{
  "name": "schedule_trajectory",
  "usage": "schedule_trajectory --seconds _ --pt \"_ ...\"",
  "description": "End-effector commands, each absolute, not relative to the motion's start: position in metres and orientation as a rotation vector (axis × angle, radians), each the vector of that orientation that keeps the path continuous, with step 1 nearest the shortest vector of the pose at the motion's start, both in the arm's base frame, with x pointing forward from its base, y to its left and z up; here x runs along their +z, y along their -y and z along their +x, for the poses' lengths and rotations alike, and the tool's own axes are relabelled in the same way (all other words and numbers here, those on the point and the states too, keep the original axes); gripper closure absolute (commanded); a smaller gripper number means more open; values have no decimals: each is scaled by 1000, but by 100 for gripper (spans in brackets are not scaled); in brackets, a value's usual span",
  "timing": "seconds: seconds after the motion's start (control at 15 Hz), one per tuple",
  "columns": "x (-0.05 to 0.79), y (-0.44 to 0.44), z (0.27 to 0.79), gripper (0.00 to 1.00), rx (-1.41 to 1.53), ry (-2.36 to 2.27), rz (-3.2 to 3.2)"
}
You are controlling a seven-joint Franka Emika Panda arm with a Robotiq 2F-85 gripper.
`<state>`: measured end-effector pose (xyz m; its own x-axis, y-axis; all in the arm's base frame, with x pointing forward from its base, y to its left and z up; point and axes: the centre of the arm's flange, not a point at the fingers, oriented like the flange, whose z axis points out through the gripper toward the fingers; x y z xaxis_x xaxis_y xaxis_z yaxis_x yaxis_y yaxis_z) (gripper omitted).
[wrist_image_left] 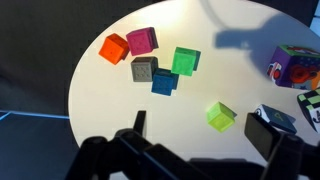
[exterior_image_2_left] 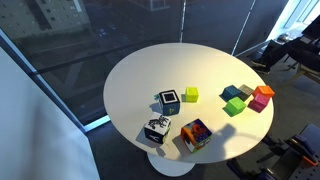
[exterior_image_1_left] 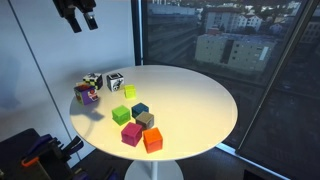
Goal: Put the lime green building block on top of the green building block
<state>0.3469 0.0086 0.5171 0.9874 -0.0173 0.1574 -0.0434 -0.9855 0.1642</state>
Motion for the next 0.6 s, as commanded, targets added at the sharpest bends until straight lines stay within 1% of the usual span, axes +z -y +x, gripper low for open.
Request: schedule_trajectory --seconds 0.0,0.53 --pt "506 -8 363 0 238 58 3002" --pt "476 3 391 0 275 104 3108"
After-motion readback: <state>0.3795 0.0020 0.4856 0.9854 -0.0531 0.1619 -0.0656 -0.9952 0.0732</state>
